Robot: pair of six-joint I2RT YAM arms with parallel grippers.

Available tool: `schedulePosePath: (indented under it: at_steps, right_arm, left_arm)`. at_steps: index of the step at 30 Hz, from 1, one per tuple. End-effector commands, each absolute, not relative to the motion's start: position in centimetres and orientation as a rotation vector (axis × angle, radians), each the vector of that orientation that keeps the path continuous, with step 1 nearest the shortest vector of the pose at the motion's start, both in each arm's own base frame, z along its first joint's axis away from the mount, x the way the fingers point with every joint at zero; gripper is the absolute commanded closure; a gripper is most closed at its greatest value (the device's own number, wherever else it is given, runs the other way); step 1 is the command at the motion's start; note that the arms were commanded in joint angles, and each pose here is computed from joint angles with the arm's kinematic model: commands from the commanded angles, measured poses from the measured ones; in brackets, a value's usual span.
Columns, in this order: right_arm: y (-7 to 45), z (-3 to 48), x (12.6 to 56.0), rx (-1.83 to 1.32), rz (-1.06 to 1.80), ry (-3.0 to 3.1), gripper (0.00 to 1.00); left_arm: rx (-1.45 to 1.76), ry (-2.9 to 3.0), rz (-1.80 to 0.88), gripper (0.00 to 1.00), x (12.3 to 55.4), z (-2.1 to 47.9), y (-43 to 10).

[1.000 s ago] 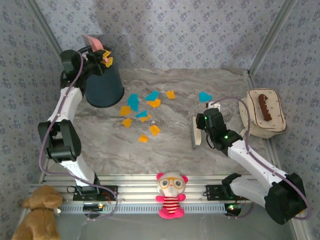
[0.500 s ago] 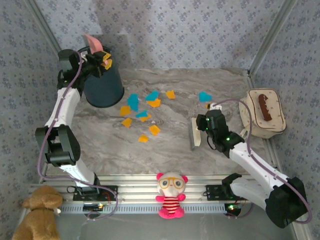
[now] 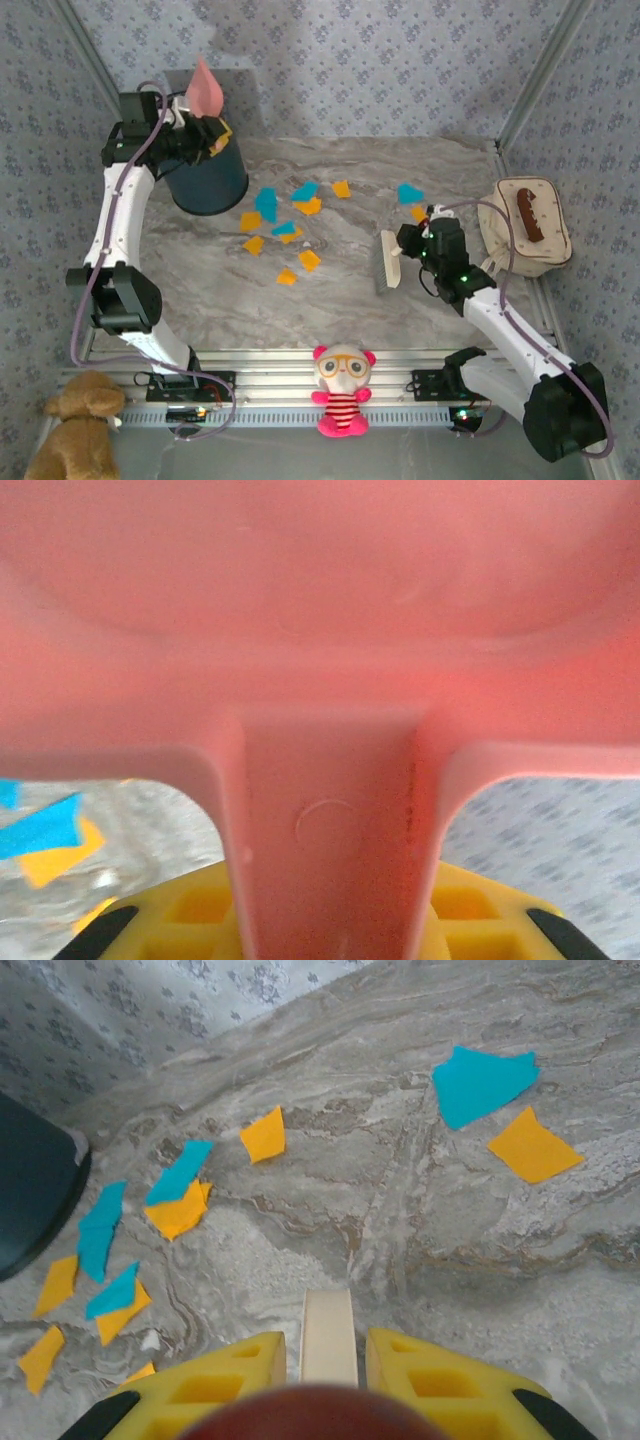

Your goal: Sweep away the paper scraps from the table

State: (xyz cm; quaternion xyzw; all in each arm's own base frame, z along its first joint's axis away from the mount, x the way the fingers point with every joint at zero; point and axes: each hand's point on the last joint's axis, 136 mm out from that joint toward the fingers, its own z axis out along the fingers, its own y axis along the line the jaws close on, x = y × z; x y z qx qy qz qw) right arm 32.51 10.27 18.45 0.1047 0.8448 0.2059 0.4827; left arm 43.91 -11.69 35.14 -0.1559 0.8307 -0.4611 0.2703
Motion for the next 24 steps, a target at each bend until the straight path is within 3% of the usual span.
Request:
schedulePosePath:
  at_steps: [1, 13, 24]
  right_arm:
    - [10.5, 21.0, 33.6, 0.285, 0.626, 1.954, 1.00]
    - [5.3, 24.5, 39.7, 0.338, 0.571, 1.843, 1.00]
    - [-0.6, 24.5, 48.3, 0.585, 0.710, 1.742, 1.00]
  left_arm:
    - [-0.119, 2.337, -0.995, 1.00, 40.0, 34.6, -12.3]
    - [0.317, 2.468, -0.724, 1.00, 33.9, 29.4, -16.4]
    - [0.366, 2.581, -0.665, 1.00, 31.4, 25.2, -16.3]
